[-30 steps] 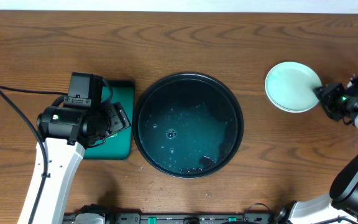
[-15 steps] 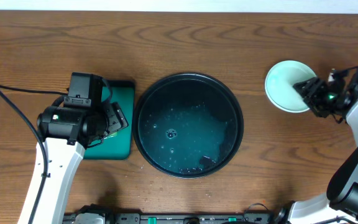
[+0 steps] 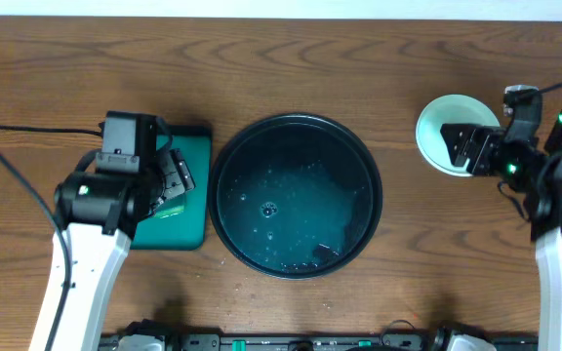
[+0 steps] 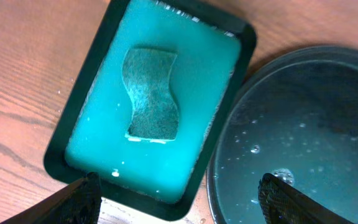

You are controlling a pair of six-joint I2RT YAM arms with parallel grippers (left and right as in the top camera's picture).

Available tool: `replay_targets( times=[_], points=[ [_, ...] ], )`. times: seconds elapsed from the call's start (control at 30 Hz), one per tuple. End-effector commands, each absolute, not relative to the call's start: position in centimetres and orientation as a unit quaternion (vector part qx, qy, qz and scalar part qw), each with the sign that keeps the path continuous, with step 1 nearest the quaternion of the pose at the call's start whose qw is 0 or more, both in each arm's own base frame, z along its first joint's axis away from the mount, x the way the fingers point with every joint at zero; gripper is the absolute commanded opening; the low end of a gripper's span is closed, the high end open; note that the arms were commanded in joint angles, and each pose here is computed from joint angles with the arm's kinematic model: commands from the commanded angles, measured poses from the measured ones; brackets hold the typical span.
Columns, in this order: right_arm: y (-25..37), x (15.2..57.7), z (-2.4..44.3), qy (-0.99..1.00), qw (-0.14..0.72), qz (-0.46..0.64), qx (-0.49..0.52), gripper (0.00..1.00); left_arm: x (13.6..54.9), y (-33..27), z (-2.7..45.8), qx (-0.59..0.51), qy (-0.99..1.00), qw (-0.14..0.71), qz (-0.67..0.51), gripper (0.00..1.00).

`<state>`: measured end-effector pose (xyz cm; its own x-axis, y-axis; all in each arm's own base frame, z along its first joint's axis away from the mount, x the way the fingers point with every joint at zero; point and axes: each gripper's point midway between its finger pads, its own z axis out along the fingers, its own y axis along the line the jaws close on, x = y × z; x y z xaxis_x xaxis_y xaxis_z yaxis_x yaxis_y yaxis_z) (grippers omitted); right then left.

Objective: Clean dirty plates on tray and stack at the side

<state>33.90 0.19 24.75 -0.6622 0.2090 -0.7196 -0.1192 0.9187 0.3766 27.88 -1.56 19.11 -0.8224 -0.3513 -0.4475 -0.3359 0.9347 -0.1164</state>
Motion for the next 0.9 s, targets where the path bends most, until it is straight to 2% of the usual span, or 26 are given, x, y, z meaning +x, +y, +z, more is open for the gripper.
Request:
replay_targets(
  times=[0.0,0.13,0.17,0.43,0.87],
  points=[
    [-0.2,31.2,29.5,0.867,0.489,0.097,-0.008,0.8,26.3,-2.1,23.3,-0.145,0.937,0.314,-0.04,0.81],
    [0.1,28.8,32.9,0.837,0.541,0.078,-0.017,0.89,23.5,-2.8,27.7,-0.104,0.908,0.399,-0.067,0.81],
    [0.1,28.4,33.4,0.832,0.549,0.074,-0.018,0.99,22.6,-2.8,28.8,-0.097,0.899,0.42,-0.074,0.81],
    [-0.5,27.5,34.1,0.827,0.56,0.054,-0.007,0.99,16.1,-1.8,34.2,-0.081,0.823,0.55,-0.115,0.81],
    [-0.2,26.1,30.3,0.871,0.487,0.068,0.007,0.99,15.0,-1.5,34.1,-0.081,0.819,0.555,-0.118,0.81]
  ],
)
